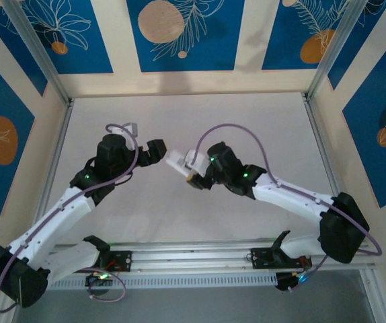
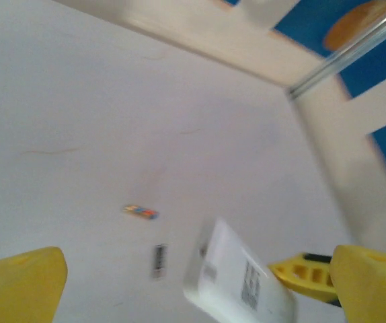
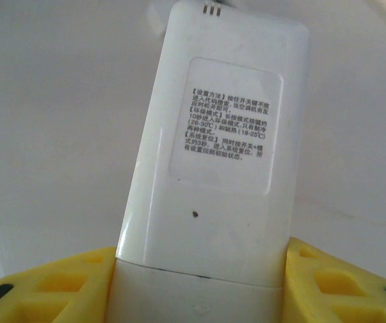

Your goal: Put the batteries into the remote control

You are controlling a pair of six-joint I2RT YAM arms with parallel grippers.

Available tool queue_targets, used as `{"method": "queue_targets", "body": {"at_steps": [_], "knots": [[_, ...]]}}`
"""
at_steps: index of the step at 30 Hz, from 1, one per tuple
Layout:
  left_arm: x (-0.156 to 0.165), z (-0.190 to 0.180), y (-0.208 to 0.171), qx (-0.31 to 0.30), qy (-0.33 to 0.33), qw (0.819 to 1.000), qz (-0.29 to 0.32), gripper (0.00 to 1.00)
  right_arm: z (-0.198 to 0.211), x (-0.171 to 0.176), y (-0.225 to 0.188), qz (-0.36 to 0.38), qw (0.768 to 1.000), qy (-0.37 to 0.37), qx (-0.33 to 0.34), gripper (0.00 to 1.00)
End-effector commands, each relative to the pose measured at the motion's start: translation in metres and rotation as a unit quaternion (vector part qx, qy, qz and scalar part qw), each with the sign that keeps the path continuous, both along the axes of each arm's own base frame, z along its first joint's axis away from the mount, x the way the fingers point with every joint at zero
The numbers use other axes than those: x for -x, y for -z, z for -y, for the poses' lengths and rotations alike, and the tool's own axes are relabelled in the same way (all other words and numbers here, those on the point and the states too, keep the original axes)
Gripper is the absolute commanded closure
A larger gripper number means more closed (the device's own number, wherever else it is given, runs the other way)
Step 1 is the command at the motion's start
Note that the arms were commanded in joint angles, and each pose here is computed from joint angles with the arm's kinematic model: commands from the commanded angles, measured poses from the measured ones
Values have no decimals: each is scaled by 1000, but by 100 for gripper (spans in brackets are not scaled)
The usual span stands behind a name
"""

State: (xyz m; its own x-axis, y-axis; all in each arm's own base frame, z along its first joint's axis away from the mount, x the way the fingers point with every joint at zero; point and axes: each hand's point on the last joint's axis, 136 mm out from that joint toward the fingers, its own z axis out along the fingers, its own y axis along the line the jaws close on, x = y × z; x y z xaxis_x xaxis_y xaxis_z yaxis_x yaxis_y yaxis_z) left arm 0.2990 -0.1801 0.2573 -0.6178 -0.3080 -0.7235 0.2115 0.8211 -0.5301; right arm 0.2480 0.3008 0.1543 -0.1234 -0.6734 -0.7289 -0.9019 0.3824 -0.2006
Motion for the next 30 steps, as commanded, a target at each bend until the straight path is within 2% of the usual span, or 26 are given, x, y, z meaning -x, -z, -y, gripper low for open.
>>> {"method": "queue_targets", "body": {"at_steps": [1, 4, 8, 11, 14, 17, 19, 21, 23, 24, 25, 26, 27, 28, 30], "knots": [[17, -23, 50, -127, 16, 990, -60, 0, 13, 46, 65, -18, 980, -133, 148, 63], [33, 3, 74, -83, 84, 988, -99, 0, 16, 55, 97, -29, 967, -162, 197, 63], [45, 6, 109, -82, 98, 980, -155, 0, 18, 53, 127, -40, 955, -165, 242, 61], [55, 9, 130, -75, 111, 973, -187, 0, 20, 49, 141, -40, 953, -157, 257, 51], [66, 22, 141, -45, 142, 967, -208, 0, 20, 39, 139, -32, 957, -126, 258, 35], [76, 38, 144, -41, 181, 958, -218, 0, 16, 31, 112, -51, 974, -65, 210, 30], [79, 42, 149, -57, 183, 955, -227, 0, 9, 28, 80, -85, 987, 1, 134, 29], [80, 41, 156, -76, 169, 953, -239, 0, 12, 20, 53, -144, 982, 112, 46, 29], [82, 43, 161, -85, 161, 950, -254, 0, 27, 15, 37, -258, 934, 243, -52, 30], [84, 44, 165, -91, 159, 947, -265, 0, 42, 14, 35, -319, 884, 331, -89, 33], [87, 48, 167, -99, 161, 943, -274, 1, 59, 17, 39, -373, 824, 413, -109, 35], [89, 50, 170, -107, 164, 939, -283, 3, 69, 24, 45, -414, 778, 458, -116, 38], [92, 53, 174, -118, 167, 935, -291, 3, 70, 33, 49, -450, 748, 473, -120, 41], [93, 55, 177, -129, 164, 932, -295, 5, 69, 40, 52, -466, 738, 475, -116, 42], [93, 58, 184, -139, 160, 929, -302, 8, 68, 47, 59, -464, 737, 482, -95, 42]]}}
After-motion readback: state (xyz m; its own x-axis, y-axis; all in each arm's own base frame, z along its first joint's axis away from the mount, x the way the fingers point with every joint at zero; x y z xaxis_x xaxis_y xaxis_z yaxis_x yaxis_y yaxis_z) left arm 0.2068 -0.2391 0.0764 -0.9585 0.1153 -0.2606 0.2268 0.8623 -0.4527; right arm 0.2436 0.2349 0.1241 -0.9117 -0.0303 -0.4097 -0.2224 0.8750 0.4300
